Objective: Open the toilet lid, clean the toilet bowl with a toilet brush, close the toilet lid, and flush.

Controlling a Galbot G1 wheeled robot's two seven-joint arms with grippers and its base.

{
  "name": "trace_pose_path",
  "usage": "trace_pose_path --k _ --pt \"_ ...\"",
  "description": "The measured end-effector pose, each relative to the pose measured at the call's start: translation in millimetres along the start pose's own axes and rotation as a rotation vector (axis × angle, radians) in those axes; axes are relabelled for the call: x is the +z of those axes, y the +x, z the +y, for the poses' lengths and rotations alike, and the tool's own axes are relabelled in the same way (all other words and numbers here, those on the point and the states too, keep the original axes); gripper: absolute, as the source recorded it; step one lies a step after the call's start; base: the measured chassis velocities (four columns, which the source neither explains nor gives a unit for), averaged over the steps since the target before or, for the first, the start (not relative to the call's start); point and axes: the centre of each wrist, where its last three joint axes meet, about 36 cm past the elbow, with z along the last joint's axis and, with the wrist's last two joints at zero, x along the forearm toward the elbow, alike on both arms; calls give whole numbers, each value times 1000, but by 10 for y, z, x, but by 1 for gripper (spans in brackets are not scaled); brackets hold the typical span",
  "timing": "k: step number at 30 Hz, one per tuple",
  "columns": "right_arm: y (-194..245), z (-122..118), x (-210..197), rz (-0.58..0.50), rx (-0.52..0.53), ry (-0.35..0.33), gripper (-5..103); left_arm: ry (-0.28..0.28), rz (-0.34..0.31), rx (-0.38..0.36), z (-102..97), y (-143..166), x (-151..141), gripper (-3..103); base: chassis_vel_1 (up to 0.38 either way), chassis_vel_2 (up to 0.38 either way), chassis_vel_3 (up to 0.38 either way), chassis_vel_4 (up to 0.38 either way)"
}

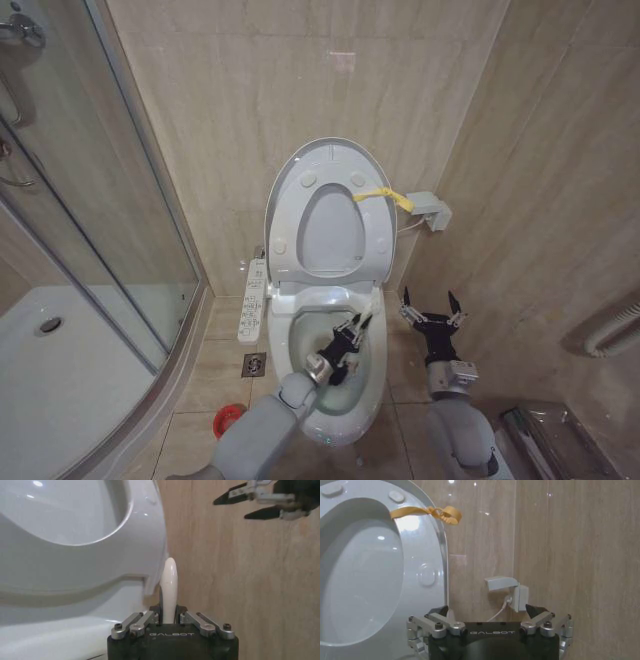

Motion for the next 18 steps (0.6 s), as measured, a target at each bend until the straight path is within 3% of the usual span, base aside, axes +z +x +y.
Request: trace_pose_path --k 4,10,13,18 --pt "0 0 0 0 0 0 100 -10 -21 -6 72 -57 -113 19 0 0 0 0" --pt "0 0 0 0 0 0 100 16 -73 -1 -53 -233 -284 19 0 0 0 0" --pt "0 0 0 0 0 0 100 34 -37 0 -161 -170 -116 19 0 0 0 0" --pt "0 0 0 0 0 0 100 12 5 -8 -61 8 21 19 0 0 0 0"
